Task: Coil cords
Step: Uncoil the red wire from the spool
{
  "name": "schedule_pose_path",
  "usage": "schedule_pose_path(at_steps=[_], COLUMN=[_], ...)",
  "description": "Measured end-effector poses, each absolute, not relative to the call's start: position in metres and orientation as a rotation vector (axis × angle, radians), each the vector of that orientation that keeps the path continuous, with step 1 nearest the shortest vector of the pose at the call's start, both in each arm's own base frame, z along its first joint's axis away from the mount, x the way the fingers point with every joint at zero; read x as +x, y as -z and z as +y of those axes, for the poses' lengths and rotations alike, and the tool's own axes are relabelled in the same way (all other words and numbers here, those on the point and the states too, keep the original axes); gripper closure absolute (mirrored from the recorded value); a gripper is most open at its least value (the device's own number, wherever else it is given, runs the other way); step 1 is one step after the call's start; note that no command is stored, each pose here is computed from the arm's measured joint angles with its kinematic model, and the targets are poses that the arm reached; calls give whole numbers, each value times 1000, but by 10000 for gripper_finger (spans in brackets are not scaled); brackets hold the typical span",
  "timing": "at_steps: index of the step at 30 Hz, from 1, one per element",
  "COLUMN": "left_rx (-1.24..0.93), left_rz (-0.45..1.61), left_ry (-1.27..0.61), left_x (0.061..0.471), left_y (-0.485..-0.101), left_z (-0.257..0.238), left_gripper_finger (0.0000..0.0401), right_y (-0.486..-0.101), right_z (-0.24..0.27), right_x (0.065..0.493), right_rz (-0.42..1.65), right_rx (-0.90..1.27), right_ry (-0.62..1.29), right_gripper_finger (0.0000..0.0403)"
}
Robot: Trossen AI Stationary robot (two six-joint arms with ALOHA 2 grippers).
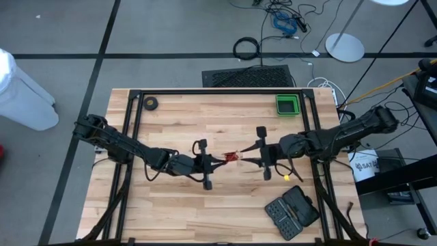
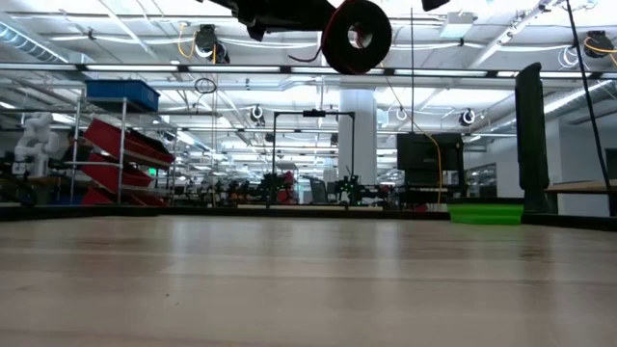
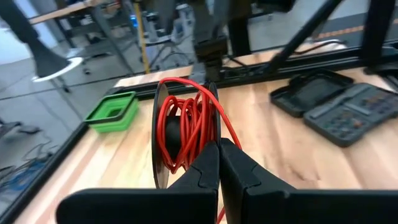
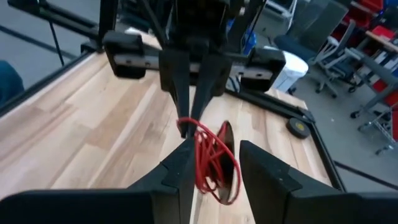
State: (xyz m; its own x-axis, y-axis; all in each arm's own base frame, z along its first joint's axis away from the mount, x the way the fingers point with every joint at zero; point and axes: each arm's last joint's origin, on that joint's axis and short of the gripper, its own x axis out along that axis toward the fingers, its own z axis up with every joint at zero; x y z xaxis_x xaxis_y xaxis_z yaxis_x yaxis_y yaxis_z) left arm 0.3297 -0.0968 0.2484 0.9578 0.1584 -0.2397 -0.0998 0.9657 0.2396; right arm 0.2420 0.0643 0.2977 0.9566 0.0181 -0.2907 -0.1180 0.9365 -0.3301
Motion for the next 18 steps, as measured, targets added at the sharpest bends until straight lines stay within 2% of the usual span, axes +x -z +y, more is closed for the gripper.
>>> schedule_pose_path(at_steps=[7,18], left_rx=[240,242], left_rz=[260,260], left_ry=[-78,-76], left_x=[330,330], left_y=[-248,-248], left_z=[-98,-98], left_gripper_finger=[401,401], right_y=[-283,-284], right_z=[68,68], right_x=[253,257], right_rz=[343,320], right_rx=[-368,-369], right_ry=[-81,-74], right_gripper_finger=[291,291])
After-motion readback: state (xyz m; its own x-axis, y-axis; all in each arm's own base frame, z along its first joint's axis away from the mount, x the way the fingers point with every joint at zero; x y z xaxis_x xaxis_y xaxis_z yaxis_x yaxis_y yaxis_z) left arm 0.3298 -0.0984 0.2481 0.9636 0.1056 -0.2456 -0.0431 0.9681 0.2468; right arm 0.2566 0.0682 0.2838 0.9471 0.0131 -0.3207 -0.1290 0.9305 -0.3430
